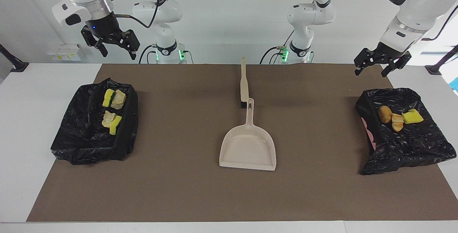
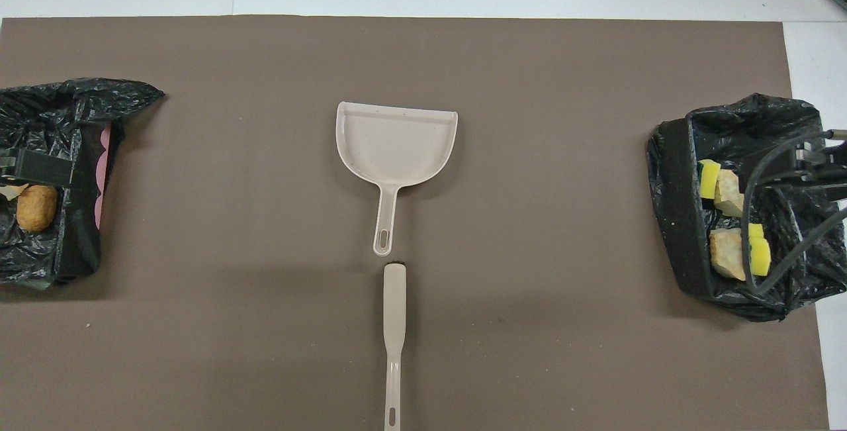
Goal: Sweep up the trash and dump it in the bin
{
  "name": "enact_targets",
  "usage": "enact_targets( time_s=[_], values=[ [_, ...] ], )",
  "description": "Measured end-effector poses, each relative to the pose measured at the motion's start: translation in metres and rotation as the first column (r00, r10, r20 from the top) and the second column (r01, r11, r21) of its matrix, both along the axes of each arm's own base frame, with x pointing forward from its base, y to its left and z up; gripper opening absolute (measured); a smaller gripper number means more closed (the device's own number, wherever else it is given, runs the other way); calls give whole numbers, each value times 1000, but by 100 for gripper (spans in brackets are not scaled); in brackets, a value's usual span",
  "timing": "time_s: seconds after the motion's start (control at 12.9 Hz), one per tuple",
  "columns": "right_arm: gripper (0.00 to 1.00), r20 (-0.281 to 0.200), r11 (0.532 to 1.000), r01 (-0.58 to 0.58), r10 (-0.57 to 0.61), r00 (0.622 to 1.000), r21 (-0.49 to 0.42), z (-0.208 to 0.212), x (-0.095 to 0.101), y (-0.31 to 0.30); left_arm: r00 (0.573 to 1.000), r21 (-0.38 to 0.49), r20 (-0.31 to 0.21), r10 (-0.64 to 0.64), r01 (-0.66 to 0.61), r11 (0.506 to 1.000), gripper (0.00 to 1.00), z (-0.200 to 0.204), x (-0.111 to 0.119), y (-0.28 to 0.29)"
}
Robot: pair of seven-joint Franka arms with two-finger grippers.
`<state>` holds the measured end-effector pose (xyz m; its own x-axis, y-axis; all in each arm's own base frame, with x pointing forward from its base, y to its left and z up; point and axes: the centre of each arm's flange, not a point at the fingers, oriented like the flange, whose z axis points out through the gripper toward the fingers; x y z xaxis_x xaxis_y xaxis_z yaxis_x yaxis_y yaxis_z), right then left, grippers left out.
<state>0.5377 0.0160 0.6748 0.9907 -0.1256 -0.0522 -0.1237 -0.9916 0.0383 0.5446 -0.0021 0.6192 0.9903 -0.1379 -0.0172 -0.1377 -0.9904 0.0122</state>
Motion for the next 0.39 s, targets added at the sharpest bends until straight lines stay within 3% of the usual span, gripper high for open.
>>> enact_targets(
  time_s=[0.39],
  values=[
    [100,0,1000,0,0,1000,0,0,0,0,1000,3,-23,-5,5,1000,100,-1,-3,-2]
  ],
)
